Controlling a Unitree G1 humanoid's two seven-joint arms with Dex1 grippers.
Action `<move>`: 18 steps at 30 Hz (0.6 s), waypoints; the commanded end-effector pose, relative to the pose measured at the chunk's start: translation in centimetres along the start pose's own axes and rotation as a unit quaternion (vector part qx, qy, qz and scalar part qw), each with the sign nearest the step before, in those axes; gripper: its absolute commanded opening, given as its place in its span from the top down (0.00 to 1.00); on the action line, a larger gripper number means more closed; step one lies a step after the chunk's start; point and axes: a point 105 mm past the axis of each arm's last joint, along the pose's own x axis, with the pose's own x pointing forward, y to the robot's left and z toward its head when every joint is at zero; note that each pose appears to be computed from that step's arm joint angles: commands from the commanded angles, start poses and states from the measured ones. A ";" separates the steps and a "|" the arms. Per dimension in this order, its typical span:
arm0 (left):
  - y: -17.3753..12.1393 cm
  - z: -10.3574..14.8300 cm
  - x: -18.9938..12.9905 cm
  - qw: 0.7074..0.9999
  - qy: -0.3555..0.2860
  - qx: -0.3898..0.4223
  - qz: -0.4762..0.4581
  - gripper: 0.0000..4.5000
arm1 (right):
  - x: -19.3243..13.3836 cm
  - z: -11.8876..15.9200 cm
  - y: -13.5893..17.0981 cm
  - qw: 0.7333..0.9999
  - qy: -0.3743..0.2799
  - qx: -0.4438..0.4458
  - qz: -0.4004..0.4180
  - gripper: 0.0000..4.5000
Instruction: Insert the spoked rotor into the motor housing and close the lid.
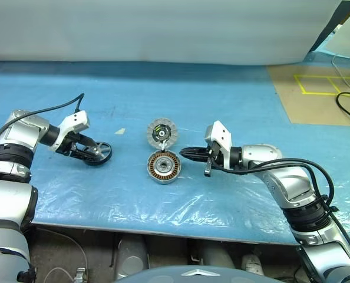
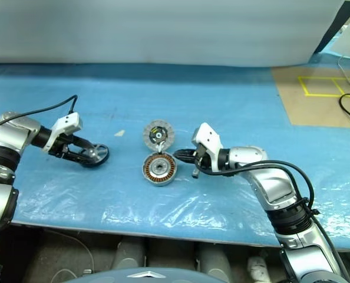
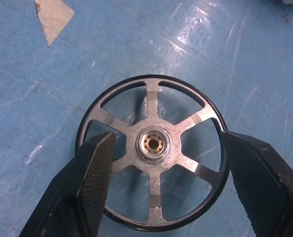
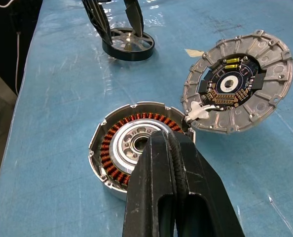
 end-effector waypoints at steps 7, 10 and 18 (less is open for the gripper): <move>0.4 -0.1 -0.4 1.000 0.005 0.011 0.018 0.31 | 0.0 0.9 0.5 1.000 -0.011 -0.016 0.004 1.00; 0.5 -0.2 0.1 1.000 0.006 0.017 0.023 0.35 | 0.0 0.9 0.5 1.000 -0.011 -0.017 0.003 1.00; 0.0 -0.9 1.0 0.999 0.025 0.042 0.008 0.51 | -0.1 0.8 0.4 1.000 -0.009 -0.018 0.000 1.00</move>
